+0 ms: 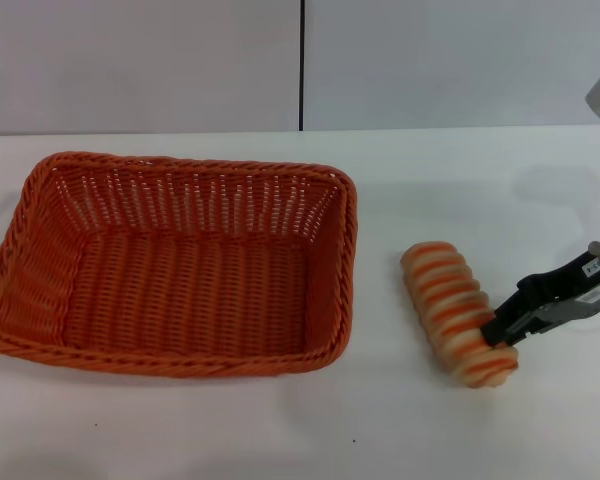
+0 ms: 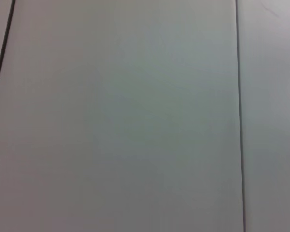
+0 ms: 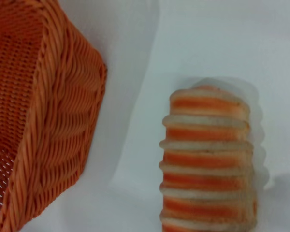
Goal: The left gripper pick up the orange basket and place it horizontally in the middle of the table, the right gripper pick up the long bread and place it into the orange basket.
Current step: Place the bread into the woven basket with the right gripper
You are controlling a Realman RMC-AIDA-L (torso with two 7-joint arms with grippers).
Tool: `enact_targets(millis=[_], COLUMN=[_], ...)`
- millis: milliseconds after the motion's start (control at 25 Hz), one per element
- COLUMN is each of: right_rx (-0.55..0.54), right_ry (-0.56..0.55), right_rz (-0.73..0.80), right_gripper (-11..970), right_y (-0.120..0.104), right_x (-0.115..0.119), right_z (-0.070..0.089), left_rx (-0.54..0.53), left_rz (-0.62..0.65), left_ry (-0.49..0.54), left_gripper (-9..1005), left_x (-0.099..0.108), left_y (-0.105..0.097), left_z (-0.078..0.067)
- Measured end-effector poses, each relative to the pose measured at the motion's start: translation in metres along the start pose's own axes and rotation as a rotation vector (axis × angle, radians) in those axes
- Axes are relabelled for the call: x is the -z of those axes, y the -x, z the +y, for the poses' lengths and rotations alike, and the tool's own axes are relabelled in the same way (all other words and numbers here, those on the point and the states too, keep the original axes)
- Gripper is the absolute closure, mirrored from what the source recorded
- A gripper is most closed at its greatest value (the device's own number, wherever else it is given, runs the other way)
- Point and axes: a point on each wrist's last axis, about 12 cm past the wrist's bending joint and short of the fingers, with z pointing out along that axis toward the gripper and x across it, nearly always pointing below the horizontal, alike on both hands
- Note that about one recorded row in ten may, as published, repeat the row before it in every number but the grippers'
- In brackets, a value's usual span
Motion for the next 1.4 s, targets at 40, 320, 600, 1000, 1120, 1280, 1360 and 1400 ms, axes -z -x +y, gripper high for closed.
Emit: enact_targets(millis=[40,320,600,1000,1120,1280,1360,1400], right_rx=[0.000,0.025,0.059,0.074,0.061,0.027,-0.002,-0.036], right_ry=[0.000,-0.008,0.013,0.050,0.035,0.014,-0.012,-0.076], right_rz=[0.000,-0.063,-0.182,-0.215,-0.141,-0.101,-0.072,-0.040], right_gripper=[717,775,806,962,961,899,834,798], right_y=[0.000,-0.001,-0.005,-0.019,-0.020,-0.021,-0.022,-0.022], right_x=[0.000,0.012,0.044,0.063,0.055,0.051,0.049,0.047], right_z=[0.000,0.002,0.014,0.021,0.019,0.018,0.018,0.018], left_rx=[0.000,0.006,0.022,0.030,0.031,0.030,0.030,0.028], left_rz=[0.000,-0.007,-0.017,-0.030,-0.031,-0.038,-0.038,-0.038], left_ry=[0.000,0.009,0.015,0.006,0.007,0.025,0.025,0.025], left_gripper=[185,185,185,185,185,185,185,185], left_x=[0.000,0.001,0.004,0.007,0.008,0.011,0.011,0.011], left_y=[0.000,-0.001,-0.002,-0.001,-0.001,-0.001,-0.001,-0.001], left_z=[0.000,0.000,-0.002,-0.005,-0.005,-0.006,-0.006,-0.006])
